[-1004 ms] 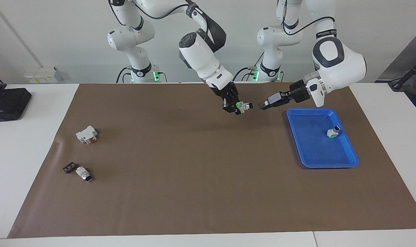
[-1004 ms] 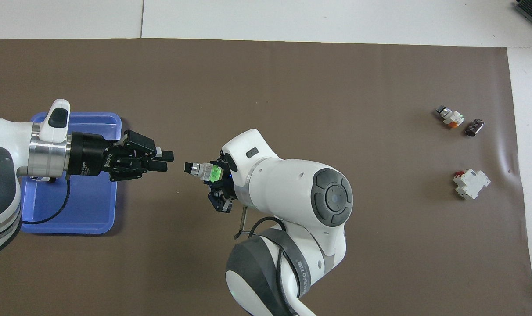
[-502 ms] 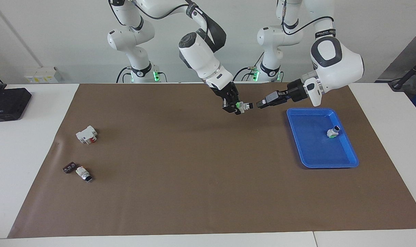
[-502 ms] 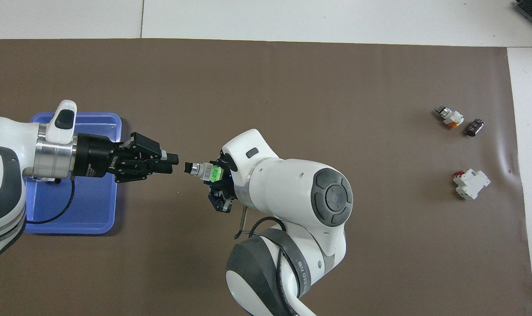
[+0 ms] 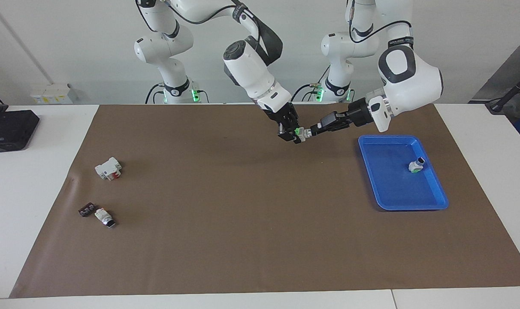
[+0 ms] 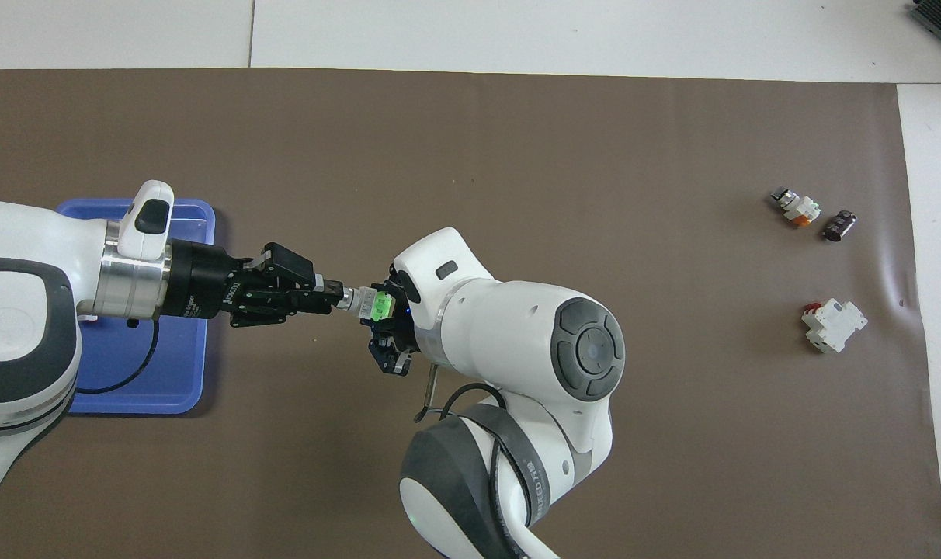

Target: Turn and place switch with both arms

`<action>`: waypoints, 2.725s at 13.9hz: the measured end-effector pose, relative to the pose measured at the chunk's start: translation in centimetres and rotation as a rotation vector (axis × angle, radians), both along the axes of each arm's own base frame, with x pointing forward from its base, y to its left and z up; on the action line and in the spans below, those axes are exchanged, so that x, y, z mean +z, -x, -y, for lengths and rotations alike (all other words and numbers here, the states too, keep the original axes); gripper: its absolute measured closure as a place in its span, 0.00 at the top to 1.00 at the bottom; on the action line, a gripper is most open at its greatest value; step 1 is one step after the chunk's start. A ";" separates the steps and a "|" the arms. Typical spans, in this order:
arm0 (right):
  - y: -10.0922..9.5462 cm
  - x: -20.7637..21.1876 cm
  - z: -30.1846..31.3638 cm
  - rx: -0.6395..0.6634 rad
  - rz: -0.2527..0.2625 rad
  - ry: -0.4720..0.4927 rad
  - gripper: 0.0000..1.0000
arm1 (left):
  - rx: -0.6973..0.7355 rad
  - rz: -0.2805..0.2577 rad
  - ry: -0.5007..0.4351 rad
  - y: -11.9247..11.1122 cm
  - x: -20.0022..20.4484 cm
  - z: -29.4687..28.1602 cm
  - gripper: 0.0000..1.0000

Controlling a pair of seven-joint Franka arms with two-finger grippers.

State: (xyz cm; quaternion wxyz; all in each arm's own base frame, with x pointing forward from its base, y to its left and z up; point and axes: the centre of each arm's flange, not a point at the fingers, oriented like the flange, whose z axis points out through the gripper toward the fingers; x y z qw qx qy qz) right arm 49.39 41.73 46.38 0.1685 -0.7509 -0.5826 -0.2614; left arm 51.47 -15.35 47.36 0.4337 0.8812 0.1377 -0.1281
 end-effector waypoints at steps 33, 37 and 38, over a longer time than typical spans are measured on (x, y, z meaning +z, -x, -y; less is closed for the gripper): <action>-0.5 -0.3 0.1 -0.031 0.005 -0.010 0.41 | -0.070 0.168 0.010 -0.4 0.0 -0.5 0.11; -0.5 -0.2 0.1 -0.032 0.006 -0.011 0.41 | -0.186 0.324 0.027 -0.4 0.0 -0.5 0.11; -0.5 -0.2 0.1 -0.032 0.007 -0.011 0.41 | -0.219 0.369 0.031 -0.5 0.0 -0.5 0.11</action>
